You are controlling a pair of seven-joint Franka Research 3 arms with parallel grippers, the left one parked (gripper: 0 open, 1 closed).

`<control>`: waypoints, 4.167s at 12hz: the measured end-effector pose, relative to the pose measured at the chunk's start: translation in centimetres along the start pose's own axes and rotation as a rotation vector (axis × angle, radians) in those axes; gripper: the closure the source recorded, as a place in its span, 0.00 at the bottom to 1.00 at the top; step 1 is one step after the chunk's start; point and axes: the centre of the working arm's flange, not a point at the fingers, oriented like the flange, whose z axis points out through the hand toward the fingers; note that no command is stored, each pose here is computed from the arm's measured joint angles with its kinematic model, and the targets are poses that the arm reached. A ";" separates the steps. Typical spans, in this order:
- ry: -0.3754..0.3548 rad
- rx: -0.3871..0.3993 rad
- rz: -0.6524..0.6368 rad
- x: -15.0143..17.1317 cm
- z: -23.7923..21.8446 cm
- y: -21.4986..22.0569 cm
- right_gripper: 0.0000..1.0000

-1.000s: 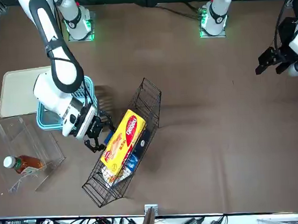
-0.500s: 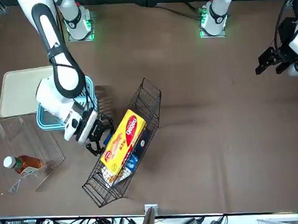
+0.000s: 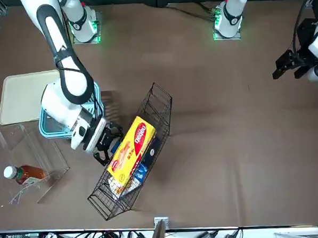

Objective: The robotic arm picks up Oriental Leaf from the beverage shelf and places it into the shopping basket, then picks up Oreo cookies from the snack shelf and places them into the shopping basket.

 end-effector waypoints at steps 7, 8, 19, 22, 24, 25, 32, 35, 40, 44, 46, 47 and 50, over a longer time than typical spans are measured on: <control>-0.001 -0.006 0.000 0.1 0.0 0.0 0.01; -0.001 -0.008 0.001 0.1 0.0 0.0 0.19; 0.011 -0.020 -0.002 0.9 -0.3 0.2 0.32; 0.032 -0.031 -0.013 2.3 -1.2 0.2 0.32; 0.047 -0.037 -0.023 3.4 -2.0 0.1 0.33; 0.053 -0.040 -0.026 3.8 -2.3 0.0 0.33; 0.061 -0.047 -0.029 4.5 -3.1 -0.3 0.34; 0.058 -0.060 -0.035 4.8 -5.1 -1.2 0.34; 0.033 -0.094 -0.028 3.3 -10.7 -3.2 0.34; 0.028 -0.114 -0.007 1.5 -15.7 -3.8 0.34; 0.032 -0.109 0.002 0.5 -18.2 -3.5 0.35; 0.037 -0.089 0.006 -0.3 -20.6 -2.8 0.36; 0.024 -0.039 0.001 -1.9 -24.7 -0.9 0.36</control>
